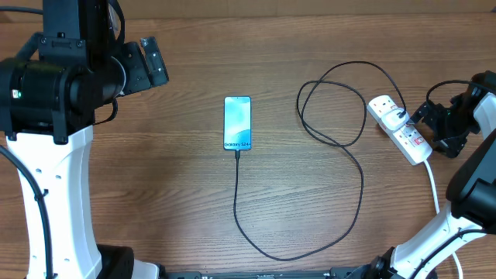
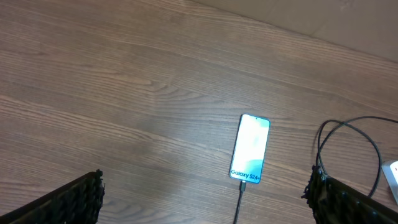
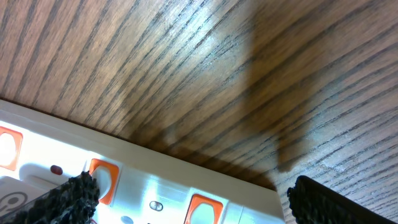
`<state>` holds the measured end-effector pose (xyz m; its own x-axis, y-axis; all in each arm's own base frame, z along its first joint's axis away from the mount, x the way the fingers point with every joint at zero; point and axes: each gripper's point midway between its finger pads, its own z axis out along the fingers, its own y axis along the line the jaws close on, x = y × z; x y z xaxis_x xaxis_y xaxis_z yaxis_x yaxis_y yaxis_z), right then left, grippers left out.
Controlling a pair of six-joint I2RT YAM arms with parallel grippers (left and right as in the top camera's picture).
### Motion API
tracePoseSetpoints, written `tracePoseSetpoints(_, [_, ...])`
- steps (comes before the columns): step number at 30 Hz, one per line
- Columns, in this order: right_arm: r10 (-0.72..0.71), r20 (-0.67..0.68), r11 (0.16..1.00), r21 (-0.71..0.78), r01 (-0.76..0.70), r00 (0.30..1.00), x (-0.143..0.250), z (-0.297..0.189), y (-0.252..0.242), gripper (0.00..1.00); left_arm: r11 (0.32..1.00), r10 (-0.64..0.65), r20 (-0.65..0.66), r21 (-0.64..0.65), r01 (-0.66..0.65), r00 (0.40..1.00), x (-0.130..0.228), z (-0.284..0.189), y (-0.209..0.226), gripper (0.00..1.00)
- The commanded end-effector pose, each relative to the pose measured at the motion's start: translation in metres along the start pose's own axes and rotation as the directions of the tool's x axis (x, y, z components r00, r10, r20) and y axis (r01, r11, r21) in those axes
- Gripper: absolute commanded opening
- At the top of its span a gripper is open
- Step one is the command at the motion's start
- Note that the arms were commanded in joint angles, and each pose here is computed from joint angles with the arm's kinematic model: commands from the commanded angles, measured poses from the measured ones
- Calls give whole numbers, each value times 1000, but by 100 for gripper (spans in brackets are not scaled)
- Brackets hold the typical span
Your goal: Plug charger to phone and switch on socket
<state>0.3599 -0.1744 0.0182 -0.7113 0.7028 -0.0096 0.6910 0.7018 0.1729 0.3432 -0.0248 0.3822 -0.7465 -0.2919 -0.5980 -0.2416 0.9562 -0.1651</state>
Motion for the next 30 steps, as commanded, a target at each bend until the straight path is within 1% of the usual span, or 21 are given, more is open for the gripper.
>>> tracePoseSetpoints(1, [-23,-32,1000,21,23,999,8,7,2,100,1000,-12,11,-15,13,1000,-3,0,3,100])
tracePoseSetpoints(23, [-21,-46,999,24,22,999,12,9,1,100,1000,-12,11,-15,13,1000,-3,0,3,100])
tracePoseSetpoints(30, [-40,-52,999,25,41,998,15,10,8,100,1000,-13,11,-15,13,1000,-3,0,3,100])
